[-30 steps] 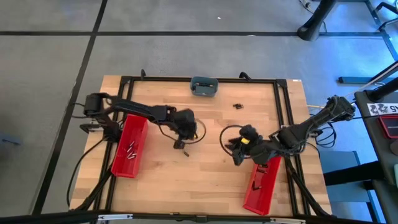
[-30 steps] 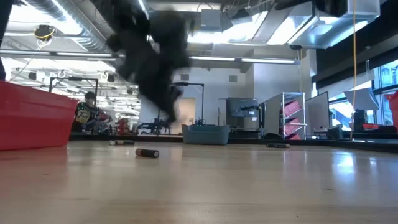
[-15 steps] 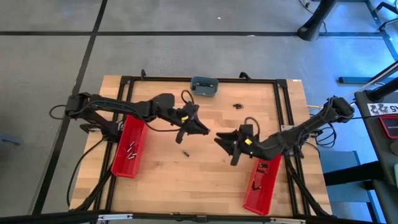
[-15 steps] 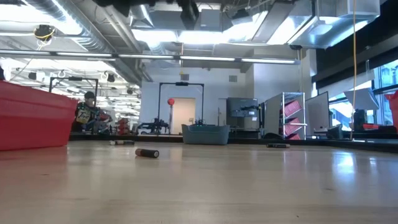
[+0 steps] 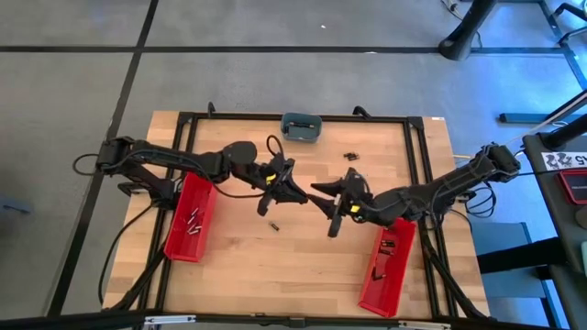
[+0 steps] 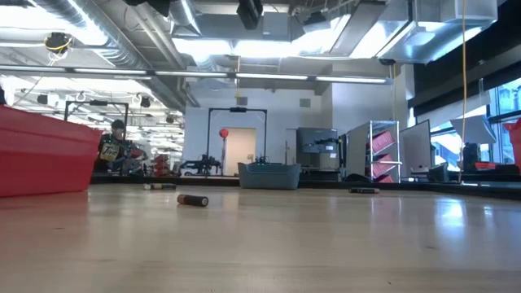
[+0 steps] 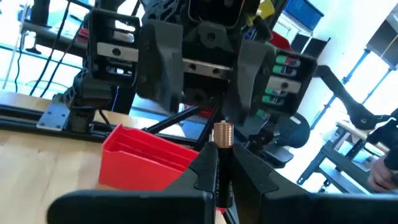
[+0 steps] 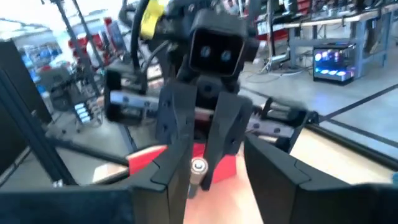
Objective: Sort batteries
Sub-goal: Put the small brown battery into the right red bin
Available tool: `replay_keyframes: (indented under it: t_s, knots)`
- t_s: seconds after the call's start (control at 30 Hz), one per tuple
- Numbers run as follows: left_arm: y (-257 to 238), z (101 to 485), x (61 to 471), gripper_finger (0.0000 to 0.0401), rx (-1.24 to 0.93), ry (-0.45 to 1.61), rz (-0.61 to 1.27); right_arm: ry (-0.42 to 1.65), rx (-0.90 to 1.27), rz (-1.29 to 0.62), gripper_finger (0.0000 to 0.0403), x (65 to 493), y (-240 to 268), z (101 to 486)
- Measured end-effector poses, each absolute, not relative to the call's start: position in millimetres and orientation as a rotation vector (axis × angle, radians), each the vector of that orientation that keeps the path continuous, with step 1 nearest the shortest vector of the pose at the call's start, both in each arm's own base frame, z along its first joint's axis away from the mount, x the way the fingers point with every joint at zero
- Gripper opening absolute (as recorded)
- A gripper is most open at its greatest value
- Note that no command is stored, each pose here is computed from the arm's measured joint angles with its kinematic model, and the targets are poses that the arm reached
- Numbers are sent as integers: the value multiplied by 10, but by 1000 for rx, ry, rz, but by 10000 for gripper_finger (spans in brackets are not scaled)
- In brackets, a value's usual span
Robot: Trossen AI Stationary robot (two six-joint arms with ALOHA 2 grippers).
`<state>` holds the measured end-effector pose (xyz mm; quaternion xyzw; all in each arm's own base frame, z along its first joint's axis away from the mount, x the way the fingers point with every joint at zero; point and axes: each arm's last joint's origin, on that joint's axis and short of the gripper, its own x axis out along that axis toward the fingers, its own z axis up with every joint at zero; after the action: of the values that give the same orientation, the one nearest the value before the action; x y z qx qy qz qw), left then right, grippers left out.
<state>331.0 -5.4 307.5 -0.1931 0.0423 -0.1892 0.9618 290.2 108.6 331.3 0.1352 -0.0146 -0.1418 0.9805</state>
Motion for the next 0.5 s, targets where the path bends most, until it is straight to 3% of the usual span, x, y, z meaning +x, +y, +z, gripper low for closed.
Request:
replay_keyframes:
  t_s: [0.27,0.5]
  knots:
    - [-54,3078,3311,20,-386,80,-384,48,321,-192,138,2911,1116,3232]
    - [-59,3085,3307,21,-382,78,-394,38,330,-180,46,2914,1120,3243]
